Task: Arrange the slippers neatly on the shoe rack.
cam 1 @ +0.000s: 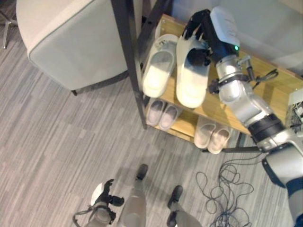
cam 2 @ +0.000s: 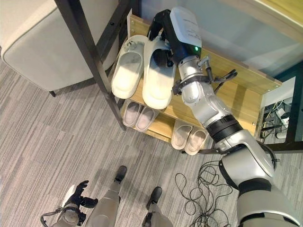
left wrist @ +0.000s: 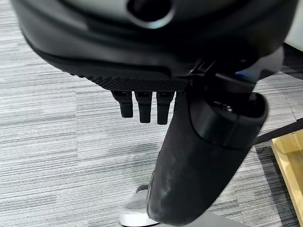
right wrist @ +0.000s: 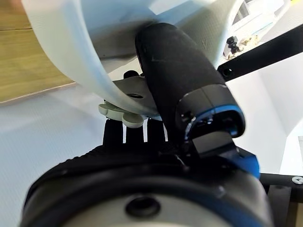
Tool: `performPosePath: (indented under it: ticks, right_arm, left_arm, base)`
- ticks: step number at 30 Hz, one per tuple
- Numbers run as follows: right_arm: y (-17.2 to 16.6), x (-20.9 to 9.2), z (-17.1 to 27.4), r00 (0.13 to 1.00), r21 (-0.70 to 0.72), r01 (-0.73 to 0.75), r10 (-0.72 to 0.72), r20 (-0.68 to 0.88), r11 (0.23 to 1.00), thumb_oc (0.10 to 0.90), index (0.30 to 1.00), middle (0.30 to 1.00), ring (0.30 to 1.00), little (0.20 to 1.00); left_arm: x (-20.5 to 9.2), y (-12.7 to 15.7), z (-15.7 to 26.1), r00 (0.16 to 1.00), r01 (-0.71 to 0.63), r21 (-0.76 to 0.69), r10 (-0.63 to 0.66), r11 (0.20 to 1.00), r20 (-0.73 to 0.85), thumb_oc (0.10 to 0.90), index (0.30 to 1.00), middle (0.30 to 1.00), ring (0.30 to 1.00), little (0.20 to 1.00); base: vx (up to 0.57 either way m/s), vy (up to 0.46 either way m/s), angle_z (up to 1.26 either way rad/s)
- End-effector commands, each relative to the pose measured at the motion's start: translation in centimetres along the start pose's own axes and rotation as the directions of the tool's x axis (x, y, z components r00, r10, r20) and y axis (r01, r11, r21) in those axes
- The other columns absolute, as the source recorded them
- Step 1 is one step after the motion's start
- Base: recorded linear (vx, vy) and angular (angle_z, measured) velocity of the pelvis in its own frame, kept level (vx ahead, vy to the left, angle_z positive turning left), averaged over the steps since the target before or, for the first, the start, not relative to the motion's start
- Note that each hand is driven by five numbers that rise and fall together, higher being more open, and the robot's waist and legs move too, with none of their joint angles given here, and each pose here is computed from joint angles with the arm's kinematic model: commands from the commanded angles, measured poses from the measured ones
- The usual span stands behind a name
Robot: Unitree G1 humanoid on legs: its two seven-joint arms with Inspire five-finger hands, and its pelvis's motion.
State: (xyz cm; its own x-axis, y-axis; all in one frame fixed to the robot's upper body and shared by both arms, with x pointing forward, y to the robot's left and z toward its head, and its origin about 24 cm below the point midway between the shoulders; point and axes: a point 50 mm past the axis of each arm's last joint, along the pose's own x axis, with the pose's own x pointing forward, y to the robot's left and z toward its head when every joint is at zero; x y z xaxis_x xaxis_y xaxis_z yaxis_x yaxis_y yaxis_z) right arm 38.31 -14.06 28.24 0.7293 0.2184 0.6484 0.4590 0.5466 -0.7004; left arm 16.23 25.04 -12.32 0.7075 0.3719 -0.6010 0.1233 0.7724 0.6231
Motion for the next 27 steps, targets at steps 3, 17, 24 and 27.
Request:
performPosePath:
  ticks: [3, 17, 24, 27]
  right_arm:
    - [-5.2, 2.8, 2.5, 0.962, 0.065, 0.258, -0.263, 0.081, 0.964, 0.400, 0.300, 0.300, 0.300, 0.300]
    - [-4.2, 2.5, 2.1, 0.980, 0.133, 0.183, -0.191, 0.051, 0.974, 0.800, 0.900, 0.900, 0.900, 0.900]
    - [-3.7, 2.5, 1.7, 0.989, 0.179, 0.140, -0.146, 0.025, 0.974, 0.800, 0.900, 0.900, 0.900, 0.900]
    - [-3.6, 2.2, 1.1, 0.991, 0.188, 0.133, -0.136, 0.005, 0.973, 0.800, 0.900, 0.900, 0.900, 0.900]
  left_arm:
    - [-0.3, 0.1, -0.8, 1.000, -0.029, -0.018, 0.028, 0.999, -0.012, 0.800, 0.900, 0.900, 0.900, 0.900]
    - [-0.5, -0.6, -1.3, 0.998, 0.007, -0.102, -0.014, 0.995, -0.068, 0.800, 0.900, 0.900, 0.900, 0.900]
    - [-0.6, -0.7, -1.9, 0.994, 0.022, -0.102, -0.032, 0.995, -0.105, 0.800, 0.900, 0.900, 0.900, 0.900]
    - [-0.7, -0.8, -2.2, 0.992, 0.024, -0.104, -0.037, 0.994, -0.121, 0.800, 0.900, 0.900, 0.900, 0.900]
  base:
    - [0.00, 0.004, 0.04]
    - [0.00, 0.002, 0.01]
    - [0.00, 0.007, -0.04]
    - [0.00, 0.002, -0.01]
